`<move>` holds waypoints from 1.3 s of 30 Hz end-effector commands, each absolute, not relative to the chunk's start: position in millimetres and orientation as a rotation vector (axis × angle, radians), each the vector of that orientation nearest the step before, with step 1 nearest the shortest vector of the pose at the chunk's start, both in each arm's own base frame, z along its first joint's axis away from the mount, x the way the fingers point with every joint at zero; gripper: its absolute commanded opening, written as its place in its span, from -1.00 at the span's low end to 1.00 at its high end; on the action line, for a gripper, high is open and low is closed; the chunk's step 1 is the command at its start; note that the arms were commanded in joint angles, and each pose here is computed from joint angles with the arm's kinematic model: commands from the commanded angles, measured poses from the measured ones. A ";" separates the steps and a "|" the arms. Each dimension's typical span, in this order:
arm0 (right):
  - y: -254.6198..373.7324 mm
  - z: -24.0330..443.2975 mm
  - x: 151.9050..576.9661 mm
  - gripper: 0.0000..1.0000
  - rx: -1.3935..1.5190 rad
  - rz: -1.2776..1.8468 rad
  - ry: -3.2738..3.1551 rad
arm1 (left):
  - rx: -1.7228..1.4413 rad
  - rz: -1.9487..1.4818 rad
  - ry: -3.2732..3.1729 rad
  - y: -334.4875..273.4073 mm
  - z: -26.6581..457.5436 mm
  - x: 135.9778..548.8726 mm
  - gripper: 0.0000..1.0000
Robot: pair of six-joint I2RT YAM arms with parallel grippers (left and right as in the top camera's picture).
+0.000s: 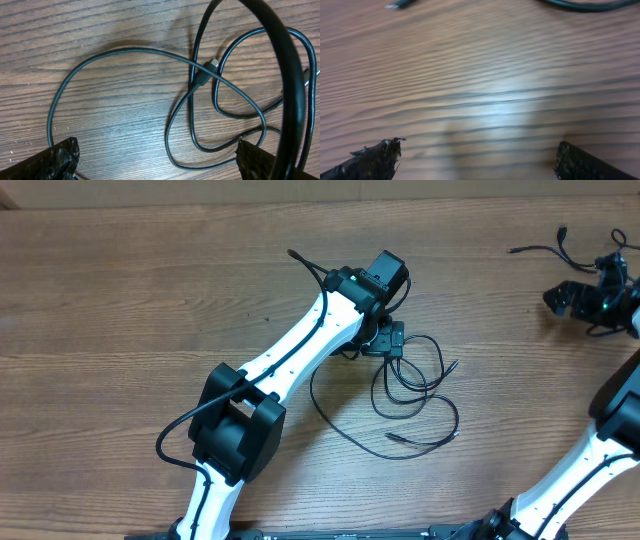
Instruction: Untangle cables
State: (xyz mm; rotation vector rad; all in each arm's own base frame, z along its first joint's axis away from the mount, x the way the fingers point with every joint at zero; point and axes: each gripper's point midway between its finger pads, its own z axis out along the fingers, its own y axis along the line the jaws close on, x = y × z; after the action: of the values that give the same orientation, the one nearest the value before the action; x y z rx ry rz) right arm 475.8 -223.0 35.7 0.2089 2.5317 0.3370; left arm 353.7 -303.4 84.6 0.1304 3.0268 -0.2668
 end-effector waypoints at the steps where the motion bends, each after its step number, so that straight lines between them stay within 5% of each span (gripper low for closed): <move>1: -189.4 112.4 487.9 0.99 0.090 0.319 2.438 | 0.123 -0.235 3.041 -301.5 75.4 352.8 0.99; 13: -82.5 179.0 473.2 1.00 0.102 0.487 2.479 | 0.123 -0.235 3.042 -301.5 75.4 352.8 1.00; 27: 14.1 171.4 423.8 1.00 -0.032 0.682 2.705 | 0.143 -0.385 3.034 -307.7 83.8 361.0 0.99; 39: 29.1 170.0 419.1 1.00 -0.145 0.681 2.715 | 0.198 -0.779 2.765 -267.9 199.3 403.5 0.99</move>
State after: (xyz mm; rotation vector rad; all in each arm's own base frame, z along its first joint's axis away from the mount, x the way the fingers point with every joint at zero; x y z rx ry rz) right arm 425.3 24.7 154.1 -0.0646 2.7472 0.6904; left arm 390.0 -284.2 121.9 0.1530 2.9593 -0.6477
